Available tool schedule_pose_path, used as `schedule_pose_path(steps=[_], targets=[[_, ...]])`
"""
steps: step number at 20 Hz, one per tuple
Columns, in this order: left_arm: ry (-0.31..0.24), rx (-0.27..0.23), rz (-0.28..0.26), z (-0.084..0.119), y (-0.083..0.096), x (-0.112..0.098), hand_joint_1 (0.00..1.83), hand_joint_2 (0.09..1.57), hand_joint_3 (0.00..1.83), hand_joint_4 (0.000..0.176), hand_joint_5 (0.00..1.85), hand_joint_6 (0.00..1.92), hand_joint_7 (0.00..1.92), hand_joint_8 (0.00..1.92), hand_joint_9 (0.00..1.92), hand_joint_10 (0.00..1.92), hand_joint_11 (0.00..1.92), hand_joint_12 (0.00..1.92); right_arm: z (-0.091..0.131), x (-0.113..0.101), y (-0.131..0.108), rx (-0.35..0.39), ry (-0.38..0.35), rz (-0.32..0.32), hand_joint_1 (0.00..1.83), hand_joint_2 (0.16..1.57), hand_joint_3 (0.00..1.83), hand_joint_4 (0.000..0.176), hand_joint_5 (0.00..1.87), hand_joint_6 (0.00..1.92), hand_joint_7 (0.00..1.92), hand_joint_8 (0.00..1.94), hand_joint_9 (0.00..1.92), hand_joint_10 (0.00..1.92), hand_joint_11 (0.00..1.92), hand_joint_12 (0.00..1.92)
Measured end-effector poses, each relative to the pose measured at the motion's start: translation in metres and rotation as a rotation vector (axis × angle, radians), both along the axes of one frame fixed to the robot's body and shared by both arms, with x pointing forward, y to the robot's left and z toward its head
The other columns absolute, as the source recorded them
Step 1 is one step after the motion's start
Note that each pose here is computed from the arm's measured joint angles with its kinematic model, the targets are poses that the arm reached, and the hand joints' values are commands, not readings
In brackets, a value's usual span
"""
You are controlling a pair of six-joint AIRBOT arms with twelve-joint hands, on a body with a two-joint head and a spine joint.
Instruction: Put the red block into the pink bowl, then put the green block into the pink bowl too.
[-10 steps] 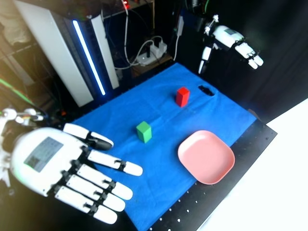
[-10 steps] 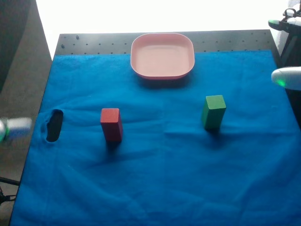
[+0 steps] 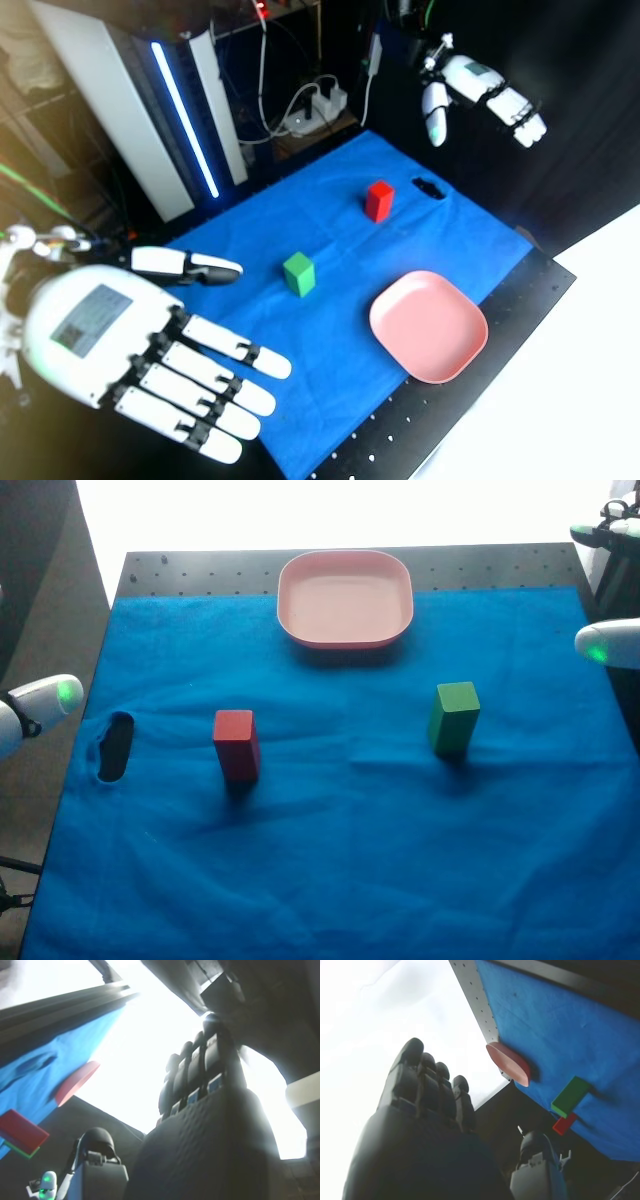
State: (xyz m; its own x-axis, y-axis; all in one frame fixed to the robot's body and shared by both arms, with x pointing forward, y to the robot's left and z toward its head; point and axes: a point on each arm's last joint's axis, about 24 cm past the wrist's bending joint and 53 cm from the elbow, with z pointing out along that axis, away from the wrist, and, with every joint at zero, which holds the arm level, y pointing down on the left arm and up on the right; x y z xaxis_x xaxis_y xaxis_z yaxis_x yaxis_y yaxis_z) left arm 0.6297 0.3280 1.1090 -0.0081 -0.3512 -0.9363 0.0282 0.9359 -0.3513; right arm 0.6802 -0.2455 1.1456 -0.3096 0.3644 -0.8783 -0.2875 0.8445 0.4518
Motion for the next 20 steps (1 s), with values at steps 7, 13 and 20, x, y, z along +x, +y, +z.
schedule_pose_path(steps=[7, 13, 20], targets=[[0.000, 0.000, 0.000, 0.0000, -0.0001, 0.0000, 0.00, 1.00, 0.01, 0.007, 0.06, 0.00, 0.01, 0.00, 0.00, 0.00, 0.00, 0.00, 0.0001, 0.0000, 0.0000, 0.001, 0.000, 0.000, 0.00, 0.98, 0.00, 0.071, 0.10, 0.00, 0.09, 0.00, 0.09, 0.00, 0.00, 0.44], [0.000, 0.000, 0.000, 0.0000, 0.0000, 0.0000, 0.00, 1.01, 0.01, 0.005, 0.05, 0.00, 0.01, 0.00, 0.00, 0.00, 0.01, 0.00, 0.0000, 0.0000, 0.0000, 0.000, 0.000, 0.000, 0.00, 0.97, 0.00, 0.074, 0.09, 0.00, 0.10, 0.00, 0.10, 0.01, 0.00, 0.44], [-0.001, 0.000, -0.004, -0.0008, -0.0015, 0.0000, 0.00, 0.99, 0.00, 0.023, 0.06, 0.00, 0.01, 0.00, 0.00, 0.00, 0.00, 0.00, -0.0026, 0.0007, 0.0030, 0.001, 0.002, 0.005, 0.00, 0.96, 0.00, 0.075, 0.09, 0.00, 0.08, 0.00, 0.08, 0.00, 0.00, 0.45]])
